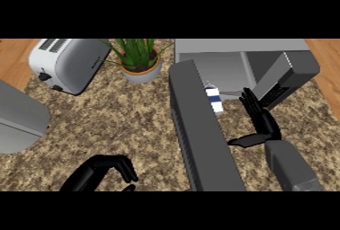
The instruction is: Pick up the milk, place it into the microwave and close the microwave
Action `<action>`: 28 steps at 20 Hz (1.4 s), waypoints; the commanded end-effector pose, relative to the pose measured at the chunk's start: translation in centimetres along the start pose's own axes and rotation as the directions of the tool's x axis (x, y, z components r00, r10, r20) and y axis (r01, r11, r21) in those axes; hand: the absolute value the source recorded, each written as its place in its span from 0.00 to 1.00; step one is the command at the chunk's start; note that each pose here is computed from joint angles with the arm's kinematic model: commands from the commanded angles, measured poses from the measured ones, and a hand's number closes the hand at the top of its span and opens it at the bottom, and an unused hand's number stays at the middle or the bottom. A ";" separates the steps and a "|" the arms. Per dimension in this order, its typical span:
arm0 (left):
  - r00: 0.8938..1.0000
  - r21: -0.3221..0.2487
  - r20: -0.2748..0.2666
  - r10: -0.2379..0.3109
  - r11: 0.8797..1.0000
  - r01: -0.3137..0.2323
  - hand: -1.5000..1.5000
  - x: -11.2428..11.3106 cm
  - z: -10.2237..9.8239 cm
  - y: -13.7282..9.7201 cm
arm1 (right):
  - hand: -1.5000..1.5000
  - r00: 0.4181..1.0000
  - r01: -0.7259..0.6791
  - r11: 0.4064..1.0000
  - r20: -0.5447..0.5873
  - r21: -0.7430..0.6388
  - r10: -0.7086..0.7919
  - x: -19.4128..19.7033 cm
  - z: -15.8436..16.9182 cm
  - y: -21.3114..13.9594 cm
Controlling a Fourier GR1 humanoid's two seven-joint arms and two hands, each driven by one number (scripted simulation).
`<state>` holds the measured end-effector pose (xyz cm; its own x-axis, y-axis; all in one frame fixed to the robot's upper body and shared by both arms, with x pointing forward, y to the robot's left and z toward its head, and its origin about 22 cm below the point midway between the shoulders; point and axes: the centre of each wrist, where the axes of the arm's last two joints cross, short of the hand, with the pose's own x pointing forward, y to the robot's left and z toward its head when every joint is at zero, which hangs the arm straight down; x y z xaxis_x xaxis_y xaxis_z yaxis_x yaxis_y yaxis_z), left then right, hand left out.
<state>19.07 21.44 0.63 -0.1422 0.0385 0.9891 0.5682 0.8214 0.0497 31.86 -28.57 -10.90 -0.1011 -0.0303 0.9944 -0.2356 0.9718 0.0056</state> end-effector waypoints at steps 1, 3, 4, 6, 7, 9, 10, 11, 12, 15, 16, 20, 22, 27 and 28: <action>0.999 -0.027 -0.032 -0.035 0.999 0.034 1.00 -0.5 -2.8 0.0 | 0.00 0.999 0.008 1.000 0.037 -0.012 -0.007 -0.5 3.8 -2.7; 0.997 -0.033 -0.056 -0.054 0.998 0.052 1.00 -2.0 -1.4 -1.1 | 0.00 1.000 0.006 0.999 0.019 -0.035 -0.005 -0.5 7.0 -5.0; 0.994 -0.045 -0.075 -0.083 0.996 0.079 1.00 -2.0 -3.7 0.1 | 0.00 0.999 0.033 0.998 0.039 -0.047 -0.031 -0.7 7.4 -5.0; 0.995 -0.126 -0.052 -0.090 0.989 0.083 1.00 -1.9 -4.1 0.6 | 0.00 0.999 0.020 0.998 0.044 -0.060 -0.017 -0.6 9.1 -5.6; 0.989 -0.110 -0.052 -0.141 0.985 0.135 1.00 -1.3 -5.8 -0.9 | 0.00 0.998 0.035 0.995 0.052 -0.088 -0.031 -0.7 10.4 -6.1; 0.989 -0.147 -0.051 -0.142 0.980 0.133 1.00 -3.0 -5.8 -2.5 | 0.00 0.999 0.006 0.996 0.055 -0.086 -0.002 0.6 12.5 -8.3; 0.988 -0.158 -0.028 -0.154 0.976 0.148 1.00 -2.7 -6.7 -2.2 | 0.00 0.998 0.010 0.997 0.064 -0.072 -0.006 0.7 12.4 -7.6; 0.987 -0.167 -0.060 -0.147 0.977 0.135 1.00 -4.2 -6.4 -1.9 | 0.00 0.997 0.018 0.996 0.079 -0.085 -0.011 1.7 13.8 -9.7; 0.989 -0.170 -0.050 -0.138 0.977 0.128 1.00 -4.1 -7.4 -3.1 | 0.00 0.997 0.014 0.997 0.075 -0.079 -0.008 2.2 14.1 -10.0; 0.986 -0.173 -0.025 -0.167 0.972 0.160 1.00 -4.9 -8.3 -4.0 | 0.00 0.993 0.051 0.994 0.113 -0.094 -0.040 3.2 15.7 -11.0; 0.980 -0.154 -0.004 -0.197 0.969 0.194 1.00 -4.0 -9.7 -3.9 | 0.00 0.993 0.053 0.996 0.108 -0.077 -0.045 3.2 17.1 -11.1; 0.988 -0.188 -0.054 -0.144 0.973 0.132 1.00 -7.3 -9.1 -6.8 | 0.00 0.984 0.056 0.997 0.171 -0.054 -0.046 5.1 16.9 -11.2; 0.989 -0.232 0.014 -0.149 0.961 0.148 1.00 -6.6 -9.5 -8.7 | 0.00 0.980 0.063 0.998 0.190 -0.021 -0.058 5.5 16.8 -11.3; 0.989 -0.275 -0.082 -0.127 0.956 0.100 1.00 -7.0 -10.3 -11.3 | 0.00 0.963 0.120 0.988 0.232 0.093 -0.138 7.0 14.5 -9.0; 0.986 -0.288 -0.101 -0.131 0.953 0.097 1.00 -7.1 -9.9 -12.6 | 0.00 0.962 0.107 0.988 0.241 0.111 -0.131 8.2 13.6 -9.6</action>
<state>22.71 7.55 -4.95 -0.1721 -0.0983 0.9802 0.7222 0.6641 0.1934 18.92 -41.94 -5.94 -0.1987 -0.0534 0.9786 -0.1686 0.9855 0.0195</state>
